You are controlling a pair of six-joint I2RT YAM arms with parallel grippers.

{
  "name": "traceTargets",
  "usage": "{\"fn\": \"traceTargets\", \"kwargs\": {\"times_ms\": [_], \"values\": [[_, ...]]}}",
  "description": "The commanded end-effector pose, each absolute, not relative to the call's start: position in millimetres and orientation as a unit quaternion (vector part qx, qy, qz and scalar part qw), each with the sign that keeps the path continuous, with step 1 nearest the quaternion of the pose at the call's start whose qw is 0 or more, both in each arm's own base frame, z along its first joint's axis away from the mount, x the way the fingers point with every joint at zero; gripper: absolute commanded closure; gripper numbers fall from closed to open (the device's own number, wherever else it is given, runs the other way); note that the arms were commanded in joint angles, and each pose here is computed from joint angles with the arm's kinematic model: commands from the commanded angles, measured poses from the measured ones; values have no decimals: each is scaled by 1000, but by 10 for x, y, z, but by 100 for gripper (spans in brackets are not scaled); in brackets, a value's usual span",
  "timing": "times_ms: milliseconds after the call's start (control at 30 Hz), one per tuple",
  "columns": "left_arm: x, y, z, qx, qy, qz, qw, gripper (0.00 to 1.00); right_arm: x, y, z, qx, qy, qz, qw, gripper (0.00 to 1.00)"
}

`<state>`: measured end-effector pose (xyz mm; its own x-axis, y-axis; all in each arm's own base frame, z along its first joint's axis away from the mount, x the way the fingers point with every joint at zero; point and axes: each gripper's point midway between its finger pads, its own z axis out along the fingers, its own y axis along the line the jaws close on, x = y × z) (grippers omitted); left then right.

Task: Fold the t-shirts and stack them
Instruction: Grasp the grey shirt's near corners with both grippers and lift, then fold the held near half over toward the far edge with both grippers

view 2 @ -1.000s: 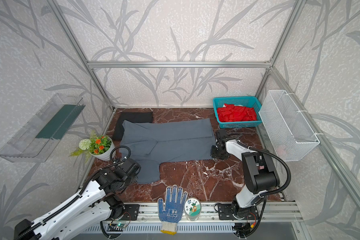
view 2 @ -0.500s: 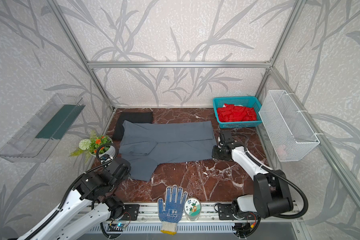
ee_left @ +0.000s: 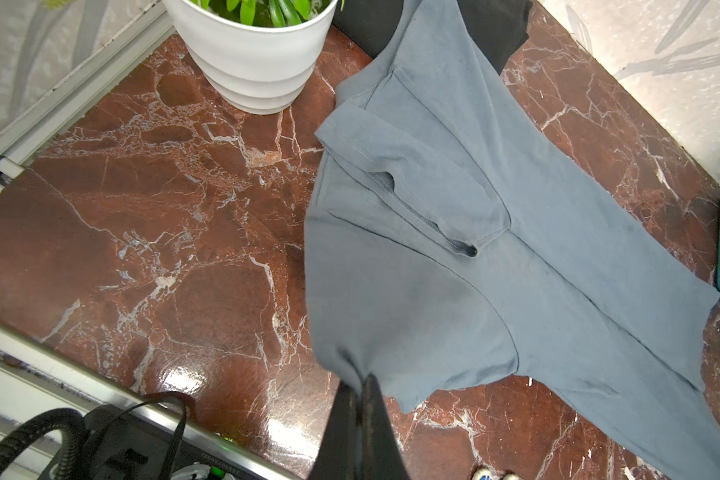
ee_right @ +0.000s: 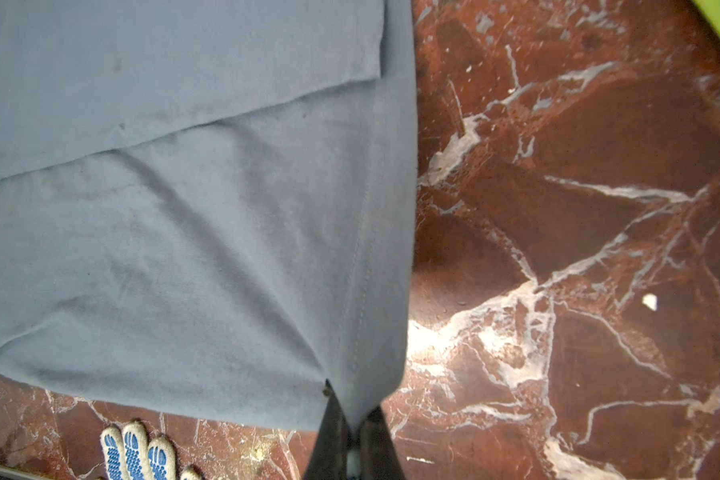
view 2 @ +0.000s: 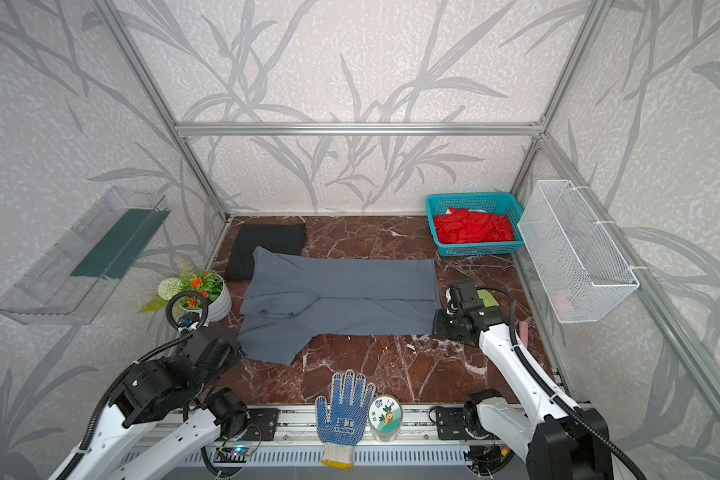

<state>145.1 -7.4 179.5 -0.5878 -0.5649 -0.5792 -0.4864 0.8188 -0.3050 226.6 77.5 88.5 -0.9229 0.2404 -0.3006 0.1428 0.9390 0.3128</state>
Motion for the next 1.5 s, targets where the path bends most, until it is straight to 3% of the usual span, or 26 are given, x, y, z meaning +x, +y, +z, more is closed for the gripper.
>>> {"fn": "traceTargets", "kwargs": {"times_ms": [0, 233, 700, 1267, 1333, 1367, 1433, 1467], "values": [[1543, -15, 1929, -261, 894, -14, 364, 100, 2261, 789, 830, 107, 973, 141, 146, 97], [2018, -154, 2159, -245, 897, -11, 367, 100, 2569, 858, 862, 133, 971, 155, 127, 95], [3182, 104, 2293, -271, 897, -28, 347, 100, 3327, 728, 922, 170, 963, 147, 151, 93], [4316, 252, 1784, -287, 920, 8, 268, 100, 4023, 599, 533, 178, 969, 116, 124, 91], [4400, 265, 1651, -293, 921, 9, 257, 100, 4046, 570, 489, 178, 971, 105, 121, 87], [4457, 258, 1582, -294, 921, 6, 253, 98, 4059, 551, 475, 179, 971, 100, 122, 76], [4592, 202, 1467, -286, 924, -9, 252, 86, 4079, 563, 474, 175, 971, 103, 127, 54], [4672, 171, 1420, -279, 926, -18, 255, 71, 4092, 578, 490, 169, 971, 108, 133, 46]]}}
